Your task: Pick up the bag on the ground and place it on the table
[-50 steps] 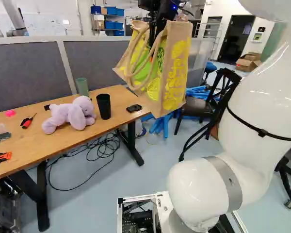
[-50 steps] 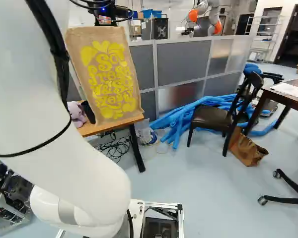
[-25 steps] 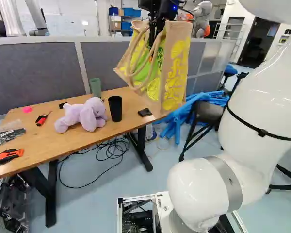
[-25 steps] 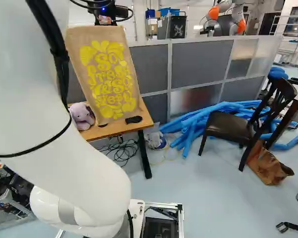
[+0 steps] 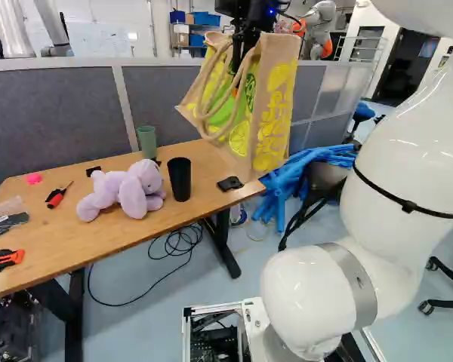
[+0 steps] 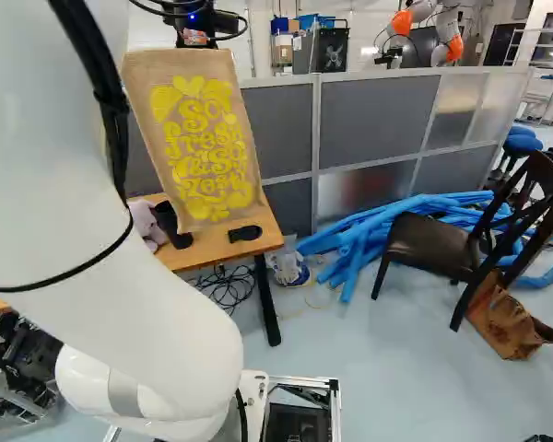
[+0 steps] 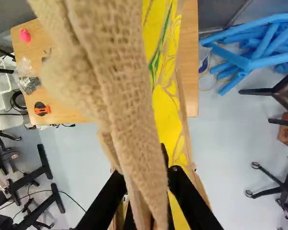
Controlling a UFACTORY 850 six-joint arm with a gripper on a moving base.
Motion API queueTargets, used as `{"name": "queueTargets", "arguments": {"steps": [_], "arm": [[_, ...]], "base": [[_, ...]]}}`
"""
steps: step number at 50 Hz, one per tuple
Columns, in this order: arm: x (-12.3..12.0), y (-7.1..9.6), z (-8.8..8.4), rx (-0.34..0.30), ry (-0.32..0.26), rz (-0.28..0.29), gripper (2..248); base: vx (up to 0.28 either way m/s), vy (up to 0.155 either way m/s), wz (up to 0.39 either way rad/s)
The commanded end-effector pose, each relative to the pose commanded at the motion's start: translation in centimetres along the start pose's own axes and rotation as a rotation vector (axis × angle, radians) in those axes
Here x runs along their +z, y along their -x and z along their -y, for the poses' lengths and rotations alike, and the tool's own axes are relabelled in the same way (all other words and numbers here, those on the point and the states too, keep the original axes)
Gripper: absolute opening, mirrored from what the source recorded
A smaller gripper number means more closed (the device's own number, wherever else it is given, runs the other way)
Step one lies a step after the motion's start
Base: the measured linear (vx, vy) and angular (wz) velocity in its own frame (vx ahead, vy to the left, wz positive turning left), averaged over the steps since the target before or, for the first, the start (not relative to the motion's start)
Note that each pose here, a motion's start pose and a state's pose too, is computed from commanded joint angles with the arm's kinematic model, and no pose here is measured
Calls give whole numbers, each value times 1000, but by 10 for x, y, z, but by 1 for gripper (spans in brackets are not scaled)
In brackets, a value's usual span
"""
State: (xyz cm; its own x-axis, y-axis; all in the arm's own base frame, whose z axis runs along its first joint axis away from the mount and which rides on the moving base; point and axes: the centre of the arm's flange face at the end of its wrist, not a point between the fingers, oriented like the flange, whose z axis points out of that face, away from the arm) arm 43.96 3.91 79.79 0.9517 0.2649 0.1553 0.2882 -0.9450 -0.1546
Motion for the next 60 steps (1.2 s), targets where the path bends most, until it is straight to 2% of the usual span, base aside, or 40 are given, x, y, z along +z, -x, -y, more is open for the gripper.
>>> {"name": "queueTargets", "arguments": {"steps": [60], "arm": [[0, 0, 0, 0, 0, 0, 22]], "base": [[121, 3, -4]]}}
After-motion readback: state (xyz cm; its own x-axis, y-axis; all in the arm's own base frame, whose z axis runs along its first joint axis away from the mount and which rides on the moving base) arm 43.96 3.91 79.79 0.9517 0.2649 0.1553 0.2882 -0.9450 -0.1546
